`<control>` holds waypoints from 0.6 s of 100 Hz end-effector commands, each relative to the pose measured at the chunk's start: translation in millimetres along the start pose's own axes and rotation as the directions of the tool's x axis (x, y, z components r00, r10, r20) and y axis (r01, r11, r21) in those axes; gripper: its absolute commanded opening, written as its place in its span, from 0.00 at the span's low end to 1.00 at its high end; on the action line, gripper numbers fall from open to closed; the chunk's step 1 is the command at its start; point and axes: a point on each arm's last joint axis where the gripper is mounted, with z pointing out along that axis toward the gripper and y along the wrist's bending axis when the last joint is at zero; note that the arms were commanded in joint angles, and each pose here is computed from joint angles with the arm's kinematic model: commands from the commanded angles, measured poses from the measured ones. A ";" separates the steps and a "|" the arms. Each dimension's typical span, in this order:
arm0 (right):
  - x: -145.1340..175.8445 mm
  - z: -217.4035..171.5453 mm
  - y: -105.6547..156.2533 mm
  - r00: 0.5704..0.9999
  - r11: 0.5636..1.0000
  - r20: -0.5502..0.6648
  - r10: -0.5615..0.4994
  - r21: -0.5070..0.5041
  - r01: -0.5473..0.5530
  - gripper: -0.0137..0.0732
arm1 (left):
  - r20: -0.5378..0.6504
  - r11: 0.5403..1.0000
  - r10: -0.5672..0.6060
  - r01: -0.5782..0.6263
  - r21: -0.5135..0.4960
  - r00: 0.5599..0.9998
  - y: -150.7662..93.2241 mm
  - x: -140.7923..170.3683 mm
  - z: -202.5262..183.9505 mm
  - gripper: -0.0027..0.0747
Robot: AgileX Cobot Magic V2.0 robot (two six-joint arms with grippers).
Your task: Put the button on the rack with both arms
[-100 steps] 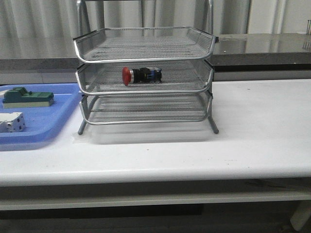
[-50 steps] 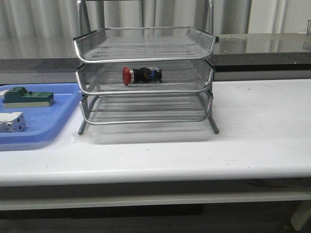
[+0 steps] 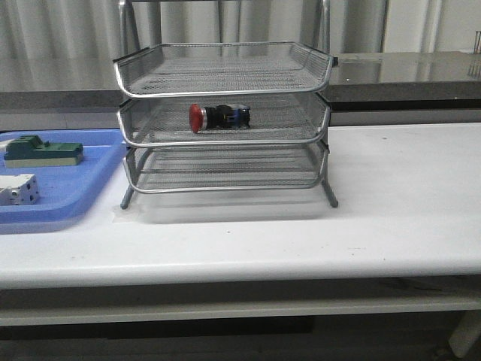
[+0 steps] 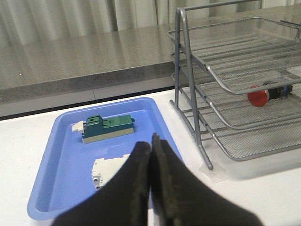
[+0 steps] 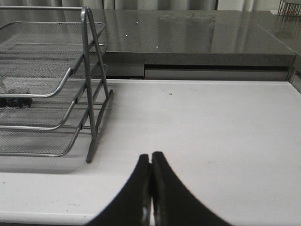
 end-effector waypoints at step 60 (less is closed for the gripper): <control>83.0 -14.1 -0.4 0.972 0.999 0.233 0.034 0.000 -0.035 0.09 | 0.103 0.999 -0.015 0.019 -0.033 0.995 3.8 -16.4 -0.7 0.01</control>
